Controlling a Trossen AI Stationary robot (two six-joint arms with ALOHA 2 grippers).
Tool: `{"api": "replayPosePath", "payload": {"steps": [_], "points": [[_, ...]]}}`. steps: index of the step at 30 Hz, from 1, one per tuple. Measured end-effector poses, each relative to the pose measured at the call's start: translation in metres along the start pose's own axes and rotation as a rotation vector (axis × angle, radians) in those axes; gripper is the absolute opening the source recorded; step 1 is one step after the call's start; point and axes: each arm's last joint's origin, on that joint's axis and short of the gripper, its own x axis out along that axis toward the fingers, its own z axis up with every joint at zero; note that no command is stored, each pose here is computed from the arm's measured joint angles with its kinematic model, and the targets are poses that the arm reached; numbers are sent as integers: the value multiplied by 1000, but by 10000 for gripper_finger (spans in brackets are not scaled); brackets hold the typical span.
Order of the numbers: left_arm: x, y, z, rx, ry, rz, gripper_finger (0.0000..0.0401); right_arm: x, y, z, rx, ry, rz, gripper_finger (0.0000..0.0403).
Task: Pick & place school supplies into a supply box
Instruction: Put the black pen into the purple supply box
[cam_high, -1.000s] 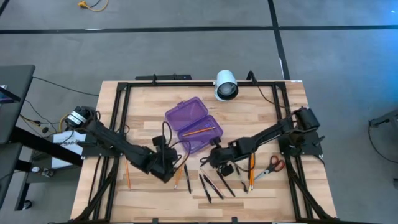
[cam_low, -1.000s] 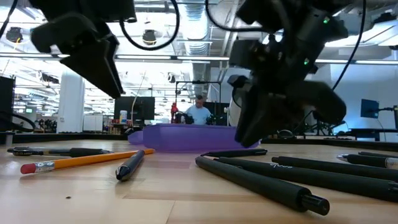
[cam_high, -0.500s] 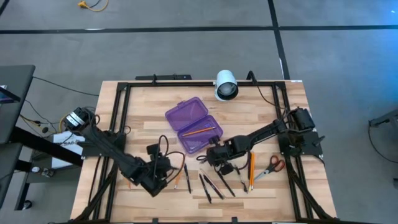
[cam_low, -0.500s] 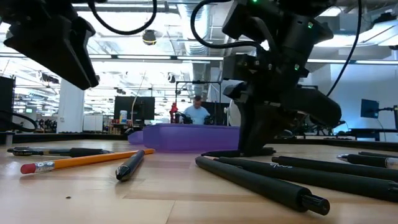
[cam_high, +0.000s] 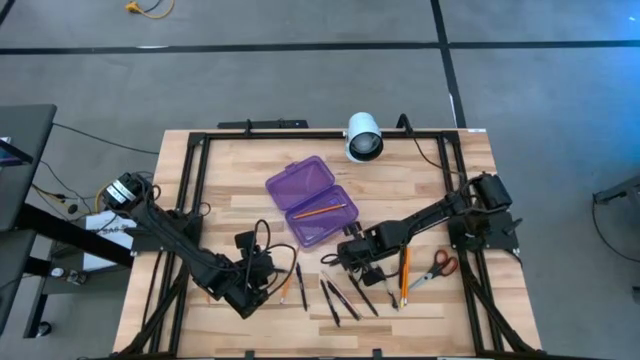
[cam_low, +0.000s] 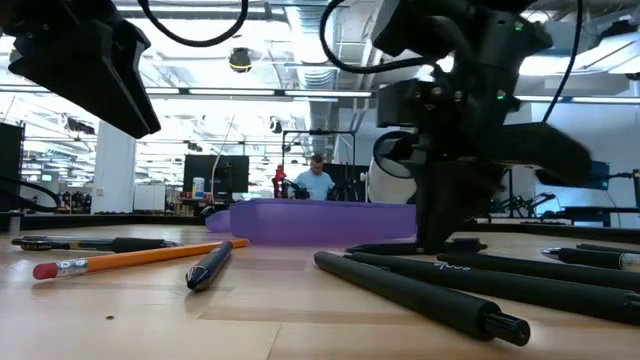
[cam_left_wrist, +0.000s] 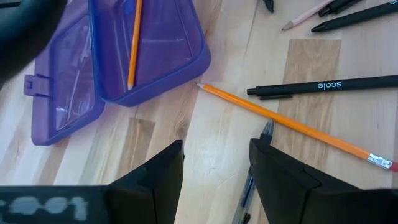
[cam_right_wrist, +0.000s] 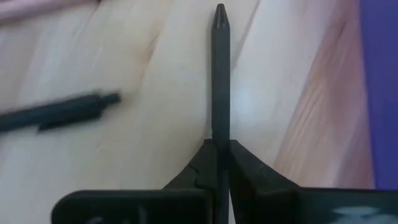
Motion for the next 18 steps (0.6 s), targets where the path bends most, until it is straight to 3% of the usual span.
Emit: {"api": "replayPosePath", "payload": {"steps": [10,18], "points": [[-1,0,-1,3,-17,17,174,-46,-4,4,-9,-110,-93,1],[-1,0,-1,-10,-23,23,174,-70,-40,5,-62,-190,-325,1]]}}
